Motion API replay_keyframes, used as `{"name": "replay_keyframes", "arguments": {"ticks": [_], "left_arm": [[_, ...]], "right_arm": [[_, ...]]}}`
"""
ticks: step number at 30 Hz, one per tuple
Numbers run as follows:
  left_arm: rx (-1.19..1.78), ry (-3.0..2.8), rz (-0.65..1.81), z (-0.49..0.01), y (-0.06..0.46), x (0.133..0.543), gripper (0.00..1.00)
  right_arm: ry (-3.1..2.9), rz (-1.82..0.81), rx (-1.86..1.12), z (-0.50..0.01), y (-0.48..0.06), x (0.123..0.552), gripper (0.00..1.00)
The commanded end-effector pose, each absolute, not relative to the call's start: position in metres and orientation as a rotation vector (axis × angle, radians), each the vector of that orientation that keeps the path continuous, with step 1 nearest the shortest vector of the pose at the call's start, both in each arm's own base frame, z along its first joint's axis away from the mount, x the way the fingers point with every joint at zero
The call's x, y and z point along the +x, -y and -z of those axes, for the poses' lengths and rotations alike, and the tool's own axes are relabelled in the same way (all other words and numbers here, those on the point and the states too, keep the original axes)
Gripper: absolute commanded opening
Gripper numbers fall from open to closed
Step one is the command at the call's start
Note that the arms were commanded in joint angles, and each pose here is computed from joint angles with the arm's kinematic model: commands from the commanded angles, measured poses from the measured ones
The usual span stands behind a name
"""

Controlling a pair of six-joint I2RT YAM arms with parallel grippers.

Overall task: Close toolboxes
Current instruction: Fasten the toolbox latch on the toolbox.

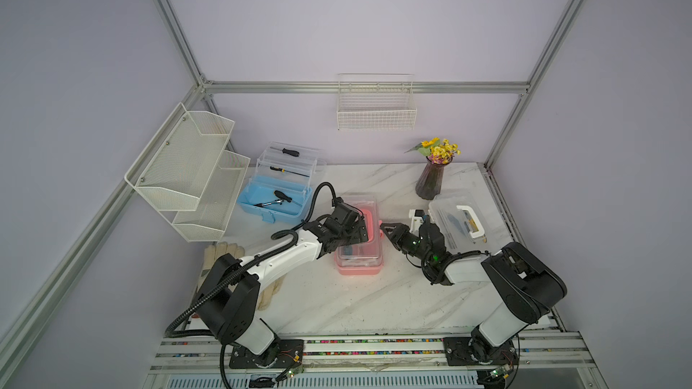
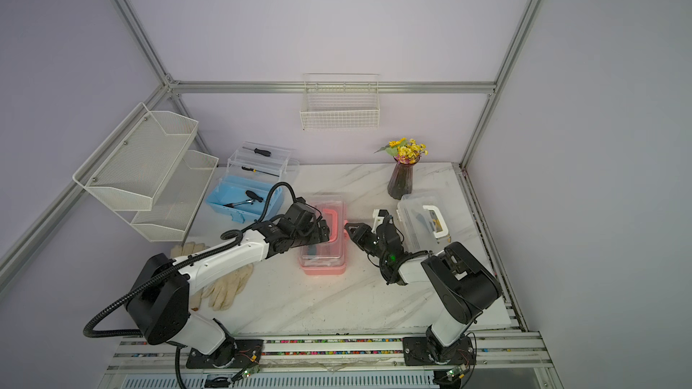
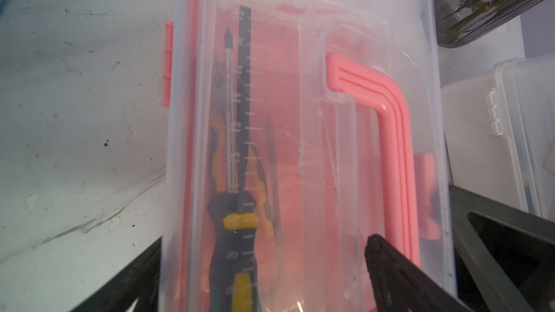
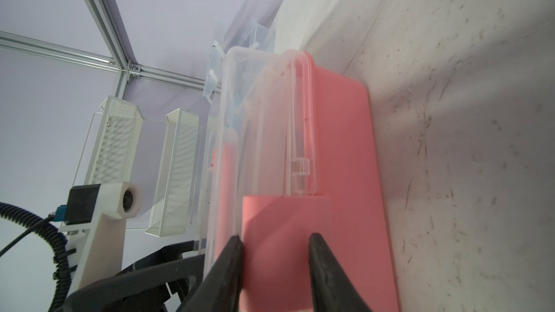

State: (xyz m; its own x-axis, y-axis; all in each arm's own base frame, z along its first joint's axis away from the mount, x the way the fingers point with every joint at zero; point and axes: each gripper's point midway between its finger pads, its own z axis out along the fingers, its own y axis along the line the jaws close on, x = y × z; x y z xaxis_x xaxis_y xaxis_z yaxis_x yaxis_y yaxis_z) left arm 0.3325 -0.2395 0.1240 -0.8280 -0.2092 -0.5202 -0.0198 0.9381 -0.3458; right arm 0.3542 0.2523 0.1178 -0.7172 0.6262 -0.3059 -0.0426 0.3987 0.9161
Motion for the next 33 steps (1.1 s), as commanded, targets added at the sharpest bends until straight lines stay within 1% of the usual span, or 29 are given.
{"name": "replay_keyframes", "arguments": {"ticks": [1,12,33], "left_arm": [[-0.104,-2.661,0.485,-0.091,0.252,0.305,0.98],[-0.095,-2.665,0.495,-0.09,0.256,0.305,0.97],[-0.086,-2.656,0.516,-0.091,0.26,0.306,0.96]], "right_arm": [[-2.23,-1.363,0.381,-0.092,-0.284,0.32,0.38],[-2.304,-1.241,0.316,-0.085,-0.293,0.315,0.38],[-2.325,-1.311,0.264,-0.076,-0.316,0.307,0.37]]}}
